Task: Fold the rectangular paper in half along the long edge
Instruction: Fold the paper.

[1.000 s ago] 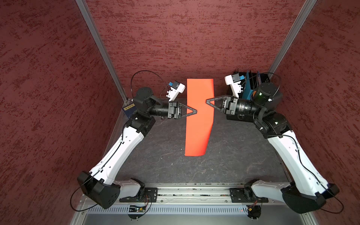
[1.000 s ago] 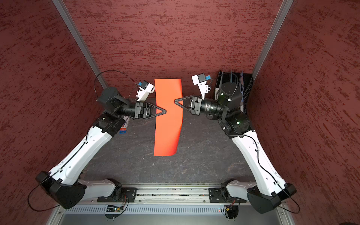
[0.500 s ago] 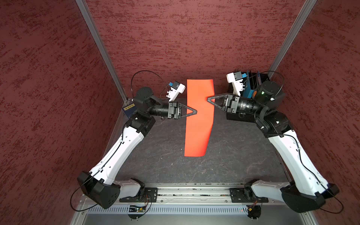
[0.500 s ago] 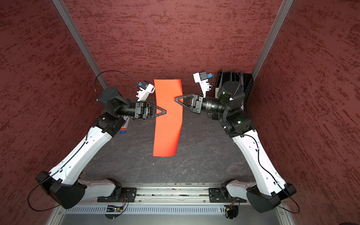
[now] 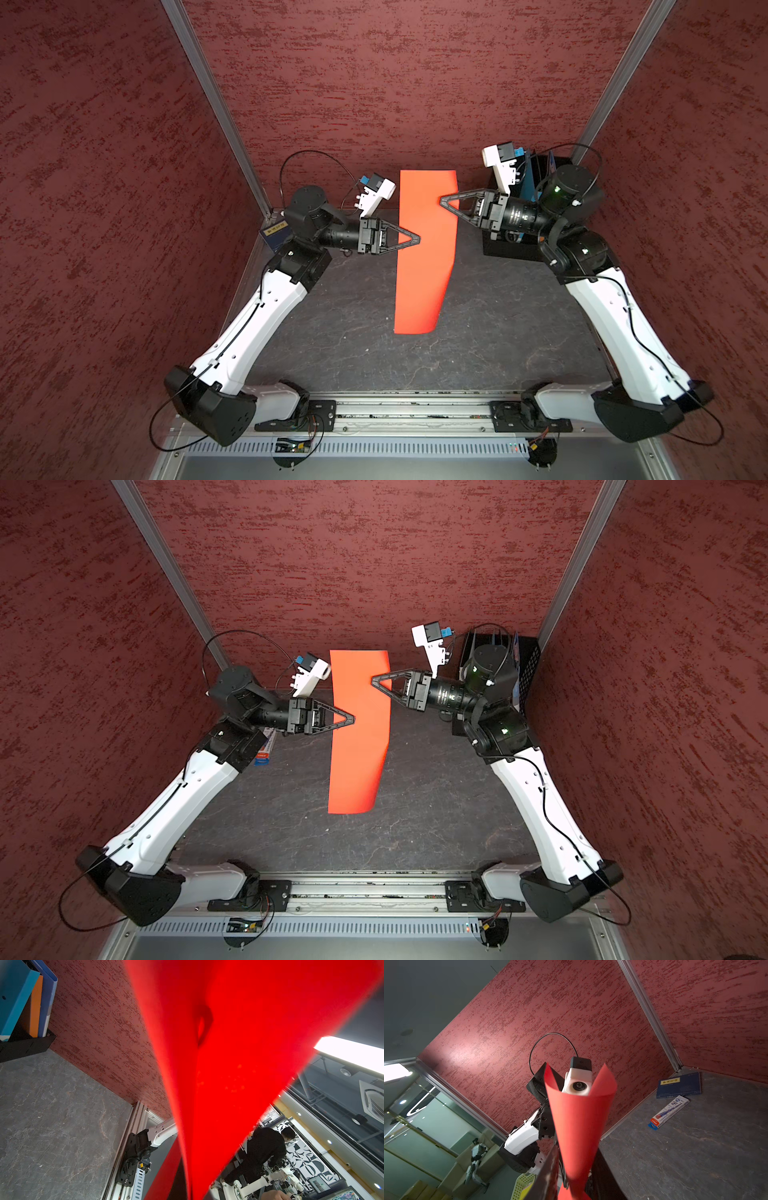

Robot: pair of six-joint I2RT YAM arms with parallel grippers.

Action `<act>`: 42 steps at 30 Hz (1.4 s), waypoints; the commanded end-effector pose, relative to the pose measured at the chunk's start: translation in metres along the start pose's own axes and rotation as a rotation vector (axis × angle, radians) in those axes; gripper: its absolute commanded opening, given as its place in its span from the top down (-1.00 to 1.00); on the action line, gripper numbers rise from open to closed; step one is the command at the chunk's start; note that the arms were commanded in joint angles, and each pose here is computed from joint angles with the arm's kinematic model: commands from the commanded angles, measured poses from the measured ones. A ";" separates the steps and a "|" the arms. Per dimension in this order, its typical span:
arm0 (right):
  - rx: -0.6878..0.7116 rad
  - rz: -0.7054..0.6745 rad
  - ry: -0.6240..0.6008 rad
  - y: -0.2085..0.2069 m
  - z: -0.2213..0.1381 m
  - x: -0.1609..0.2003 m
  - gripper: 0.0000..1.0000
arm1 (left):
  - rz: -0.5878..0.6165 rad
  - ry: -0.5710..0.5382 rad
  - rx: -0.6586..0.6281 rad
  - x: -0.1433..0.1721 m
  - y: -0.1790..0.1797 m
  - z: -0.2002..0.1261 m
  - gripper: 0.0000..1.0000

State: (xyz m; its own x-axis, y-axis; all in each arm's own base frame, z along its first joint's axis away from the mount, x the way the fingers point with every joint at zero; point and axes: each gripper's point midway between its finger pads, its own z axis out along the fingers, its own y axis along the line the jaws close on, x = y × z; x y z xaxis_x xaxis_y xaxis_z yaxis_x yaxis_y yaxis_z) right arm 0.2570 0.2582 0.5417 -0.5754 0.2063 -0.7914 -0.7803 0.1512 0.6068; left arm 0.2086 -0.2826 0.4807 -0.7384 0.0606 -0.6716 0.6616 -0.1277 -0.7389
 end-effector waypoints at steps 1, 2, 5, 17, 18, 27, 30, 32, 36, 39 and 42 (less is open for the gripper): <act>-0.025 -0.062 -0.044 0.014 -0.003 -0.017 0.56 | 0.048 -0.001 0.011 0.001 -0.014 -0.002 1.00; -0.036 -0.064 -0.043 0.015 -0.002 -0.018 0.77 | 0.048 -0.001 0.012 0.001 -0.014 -0.002 1.00; -0.033 -0.069 -0.052 0.015 -0.003 -0.021 1.00 | 0.051 -0.002 0.011 0.001 -0.015 -0.003 1.00; -0.048 -0.075 -0.069 0.014 0.000 -0.033 1.00 | 0.052 -0.001 0.005 0.002 -0.015 -0.003 1.00; -0.049 -0.076 -0.069 0.013 0.000 -0.034 1.00 | 0.051 -0.001 0.004 0.002 -0.015 -0.003 1.00; -0.045 -0.074 -0.076 0.012 0.003 -0.041 0.51 | 0.049 -0.001 0.003 0.002 -0.014 -0.003 1.00; -0.060 -0.077 -0.072 0.013 0.004 -0.041 0.89 | 0.050 -0.001 0.003 0.002 -0.014 -0.003 1.00; -0.061 -0.082 -0.075 0.014 0.003 -0.041 1.00 | 0.050 0.000 0.004 0.002 -0.014 -0.003 1.00; -0.062 -0.084 -0.080 0.016 0.002 -0.043 0.77 | 0.050 0.000 0.002 0.002 -0.014 -0.003 1.00; -0.051 -0.077 -0.079 0.013 0.003 -0.044 0.48 | 0.049 0.000 0.002 0.002 -0.014 -0.003 1.00; -0.064 -0.078 -0.078 0.013 0.003 -0.045 0.92 | 0.051 -0.001 0.003 0.002 -0.014 -0.003 1.00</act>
State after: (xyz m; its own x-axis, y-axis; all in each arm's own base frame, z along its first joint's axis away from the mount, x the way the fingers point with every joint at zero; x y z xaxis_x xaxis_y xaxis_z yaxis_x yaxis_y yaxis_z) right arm 0.2762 0.2570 0.5724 -0.5283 0.2555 -0.8097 -0.8136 0.1204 0.5688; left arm 0.2083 -0.2818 0.4798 -0.7339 0.0542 -0.6771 0.6687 -0.1173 -0.7342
